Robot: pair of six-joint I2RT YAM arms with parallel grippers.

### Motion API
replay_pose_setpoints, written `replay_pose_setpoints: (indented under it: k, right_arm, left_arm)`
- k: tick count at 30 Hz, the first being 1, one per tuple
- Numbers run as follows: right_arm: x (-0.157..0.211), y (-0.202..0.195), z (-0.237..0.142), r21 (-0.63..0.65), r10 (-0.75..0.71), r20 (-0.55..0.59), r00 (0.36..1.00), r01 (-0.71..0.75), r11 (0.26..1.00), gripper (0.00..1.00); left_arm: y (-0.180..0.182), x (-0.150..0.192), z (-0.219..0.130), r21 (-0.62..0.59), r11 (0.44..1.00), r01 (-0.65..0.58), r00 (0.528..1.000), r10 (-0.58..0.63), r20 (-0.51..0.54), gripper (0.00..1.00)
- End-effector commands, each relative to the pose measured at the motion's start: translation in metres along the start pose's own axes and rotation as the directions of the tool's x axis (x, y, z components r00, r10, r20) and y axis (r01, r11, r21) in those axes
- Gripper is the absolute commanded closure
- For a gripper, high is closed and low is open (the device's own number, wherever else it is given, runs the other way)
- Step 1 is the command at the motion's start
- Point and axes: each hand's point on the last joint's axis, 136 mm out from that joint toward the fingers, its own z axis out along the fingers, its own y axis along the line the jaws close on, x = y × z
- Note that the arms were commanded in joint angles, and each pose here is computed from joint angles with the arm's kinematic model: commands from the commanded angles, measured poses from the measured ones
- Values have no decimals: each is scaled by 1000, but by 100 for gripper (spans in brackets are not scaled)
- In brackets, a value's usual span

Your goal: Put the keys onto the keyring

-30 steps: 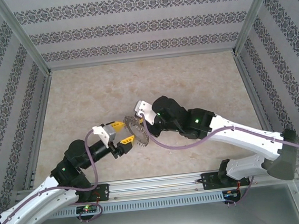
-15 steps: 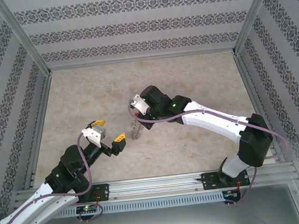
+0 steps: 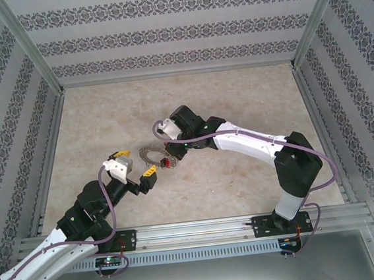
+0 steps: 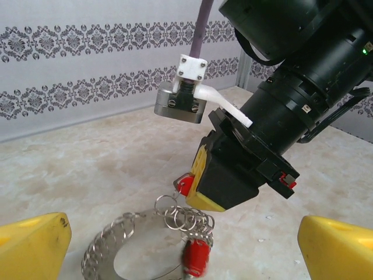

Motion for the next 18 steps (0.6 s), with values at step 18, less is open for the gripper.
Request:
replay_pose_setpoints:
  k: [18]
  right_arm:
    - [87, -74, 35, 8, 321, -110, 941, -322, 947, 100]
  left_arm:
    - [0, -10, 4, -4, 1000, -5, 1000, 5, 4, 0]
